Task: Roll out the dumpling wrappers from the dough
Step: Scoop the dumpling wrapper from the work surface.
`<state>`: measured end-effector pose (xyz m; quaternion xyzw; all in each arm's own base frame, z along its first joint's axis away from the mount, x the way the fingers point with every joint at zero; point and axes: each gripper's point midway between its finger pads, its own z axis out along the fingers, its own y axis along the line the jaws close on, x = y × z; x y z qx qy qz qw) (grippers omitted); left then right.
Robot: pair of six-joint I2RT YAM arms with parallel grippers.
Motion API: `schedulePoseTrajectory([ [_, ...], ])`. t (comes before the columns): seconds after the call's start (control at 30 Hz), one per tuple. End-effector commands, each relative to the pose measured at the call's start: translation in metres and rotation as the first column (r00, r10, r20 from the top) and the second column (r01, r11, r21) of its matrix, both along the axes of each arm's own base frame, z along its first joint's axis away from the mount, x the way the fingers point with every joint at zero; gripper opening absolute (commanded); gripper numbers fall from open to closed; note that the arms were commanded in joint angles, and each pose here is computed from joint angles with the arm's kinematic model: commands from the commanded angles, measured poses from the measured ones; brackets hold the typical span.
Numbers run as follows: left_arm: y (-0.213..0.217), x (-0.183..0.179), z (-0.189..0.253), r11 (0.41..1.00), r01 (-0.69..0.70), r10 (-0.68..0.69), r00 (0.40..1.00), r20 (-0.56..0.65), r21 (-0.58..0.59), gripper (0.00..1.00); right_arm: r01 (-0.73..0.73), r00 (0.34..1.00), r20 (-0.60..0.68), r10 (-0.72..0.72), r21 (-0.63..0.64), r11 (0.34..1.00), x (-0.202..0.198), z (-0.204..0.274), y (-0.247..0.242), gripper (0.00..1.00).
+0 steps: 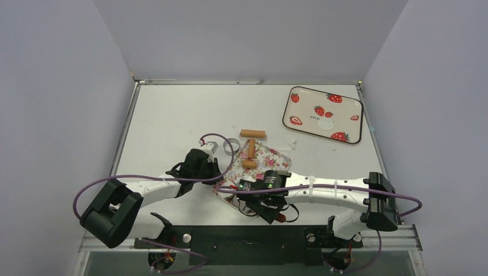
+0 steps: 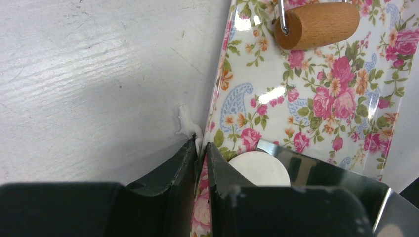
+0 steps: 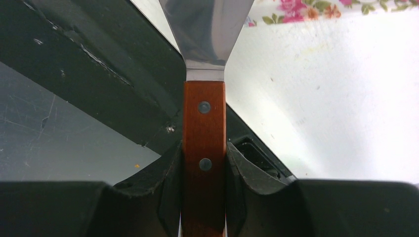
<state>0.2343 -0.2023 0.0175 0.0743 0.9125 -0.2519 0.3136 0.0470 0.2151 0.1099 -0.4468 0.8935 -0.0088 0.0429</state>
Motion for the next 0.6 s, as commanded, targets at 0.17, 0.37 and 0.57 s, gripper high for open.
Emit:
schedulePoseTrajectory([
  [0.17, -0.002, 0.004, 0.006, 1.0, -0.011, 0.012, 1.0, 0.022, -0.008, 0.08, -0.016, 0.999, 0.034, 0.012, 0.132, 0.991, 0.027, -0.009, 0.024, 0.0],
  [0.37, -0.002, 0.005, 0.006, 1.0, -0.01, 0.01, 1.0, 0.022, -0.01, 0.07, -0.031, 0.998, 0.058, 0.024, 0.119, 0.992, 0.037, -0.015, 0.036, 0.0],
  [0.57, 0.0, 0.008, 0.01, 1.0, -0.021, 0.021, 1.0, 0.023, -0.002, 0.07, 0.036, 0.995, 0.091, -0.049, 0.139, 0.99, 0.041, -0.013, 0.025, 0.0],
])
